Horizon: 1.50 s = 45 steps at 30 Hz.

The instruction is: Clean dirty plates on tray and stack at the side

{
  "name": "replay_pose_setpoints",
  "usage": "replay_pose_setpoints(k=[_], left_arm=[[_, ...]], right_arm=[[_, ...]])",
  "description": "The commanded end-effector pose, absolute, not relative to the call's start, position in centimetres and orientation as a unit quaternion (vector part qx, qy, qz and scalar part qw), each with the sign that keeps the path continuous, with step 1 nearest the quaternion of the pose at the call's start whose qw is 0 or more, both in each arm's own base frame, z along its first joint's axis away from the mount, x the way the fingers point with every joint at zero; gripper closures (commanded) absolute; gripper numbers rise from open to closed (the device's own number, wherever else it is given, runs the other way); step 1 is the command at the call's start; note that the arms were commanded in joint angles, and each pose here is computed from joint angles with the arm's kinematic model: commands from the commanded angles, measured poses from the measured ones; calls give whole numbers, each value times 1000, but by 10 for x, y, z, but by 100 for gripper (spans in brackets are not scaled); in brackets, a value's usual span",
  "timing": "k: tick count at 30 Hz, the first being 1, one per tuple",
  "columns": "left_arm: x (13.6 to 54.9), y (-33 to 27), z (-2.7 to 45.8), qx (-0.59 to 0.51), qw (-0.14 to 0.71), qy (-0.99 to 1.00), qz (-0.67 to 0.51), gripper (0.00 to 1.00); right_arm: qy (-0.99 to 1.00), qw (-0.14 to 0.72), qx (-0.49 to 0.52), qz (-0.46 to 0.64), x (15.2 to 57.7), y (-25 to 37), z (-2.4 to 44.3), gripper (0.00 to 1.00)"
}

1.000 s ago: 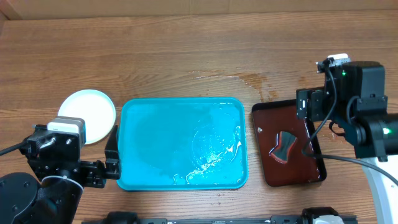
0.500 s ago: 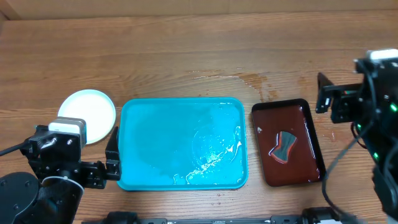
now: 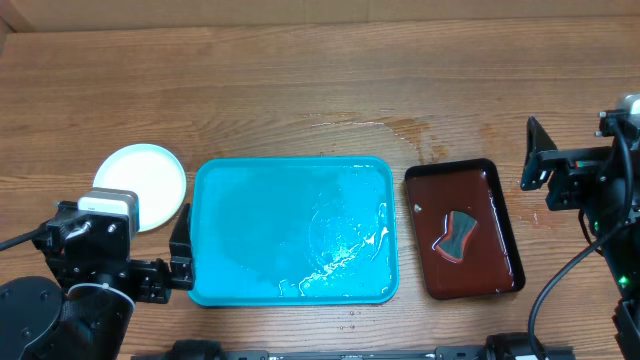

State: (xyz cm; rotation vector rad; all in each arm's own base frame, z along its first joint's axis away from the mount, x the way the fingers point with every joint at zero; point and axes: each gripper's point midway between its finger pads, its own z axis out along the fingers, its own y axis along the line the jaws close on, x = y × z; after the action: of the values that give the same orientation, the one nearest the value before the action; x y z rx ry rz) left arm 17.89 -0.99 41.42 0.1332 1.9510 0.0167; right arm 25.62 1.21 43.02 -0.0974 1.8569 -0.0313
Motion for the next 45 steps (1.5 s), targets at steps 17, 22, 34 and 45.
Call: replay_pose_setpoints(k=[17,22,34,45], left_arm=[[179,-8,415,57,560,826,14,0],[179,-8,415,57,560,827,14,0],[179,-8,415,57,559,827,14,0],[179,-8,415,57,559,827,14,0]], right_arm=[[790,611,-40,-12,253,12,442,0],[791,611,-40,-12,253,12,442,0],[787,612,-71,29,252,30,442,0],[775,618,-109,77,249,50,448,0]])
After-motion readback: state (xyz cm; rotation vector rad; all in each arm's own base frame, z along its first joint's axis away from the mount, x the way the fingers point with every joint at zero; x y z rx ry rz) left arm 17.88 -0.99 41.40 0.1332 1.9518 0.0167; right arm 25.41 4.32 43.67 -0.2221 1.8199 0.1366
